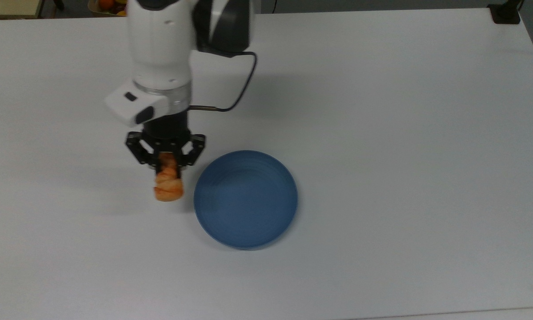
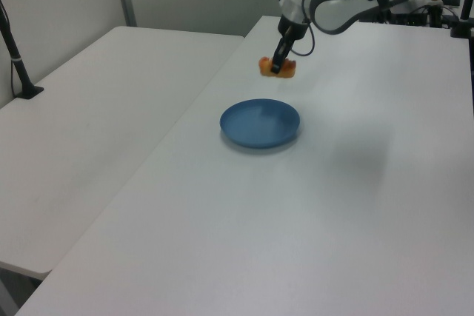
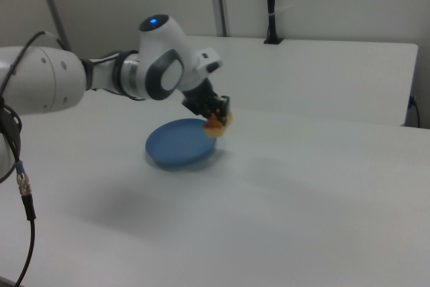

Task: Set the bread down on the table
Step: 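Lift the bread roll off the plate and carry it beside the plate, then lower the bread roll onto the table and open the gripper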

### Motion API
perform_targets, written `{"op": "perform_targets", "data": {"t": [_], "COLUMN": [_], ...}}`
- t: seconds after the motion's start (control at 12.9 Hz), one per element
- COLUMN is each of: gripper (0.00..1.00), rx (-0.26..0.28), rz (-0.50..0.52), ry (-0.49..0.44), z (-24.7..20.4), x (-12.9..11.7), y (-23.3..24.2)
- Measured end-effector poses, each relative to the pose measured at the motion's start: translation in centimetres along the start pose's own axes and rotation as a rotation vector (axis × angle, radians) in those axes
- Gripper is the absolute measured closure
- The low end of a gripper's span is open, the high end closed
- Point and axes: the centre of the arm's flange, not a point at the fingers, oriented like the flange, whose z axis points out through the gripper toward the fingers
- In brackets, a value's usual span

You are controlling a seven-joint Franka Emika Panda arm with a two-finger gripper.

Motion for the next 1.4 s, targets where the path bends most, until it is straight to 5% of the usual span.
{"op": "perform_targets", "data": {"t": [0.47, 1.17, 1.4], "gripper": [0.63, 0.60, 0.42], "rx": [-0.016, -0.080, -0.083], "rz": [0.003, 0.027, 0.035], "ry": [0.016, 0.100, 0.095], "z": [2.8, 11.4, 11.6], "x": [-1.7, -4.0, -4.4], "y": [11.9, 14.8, 15.4]}}
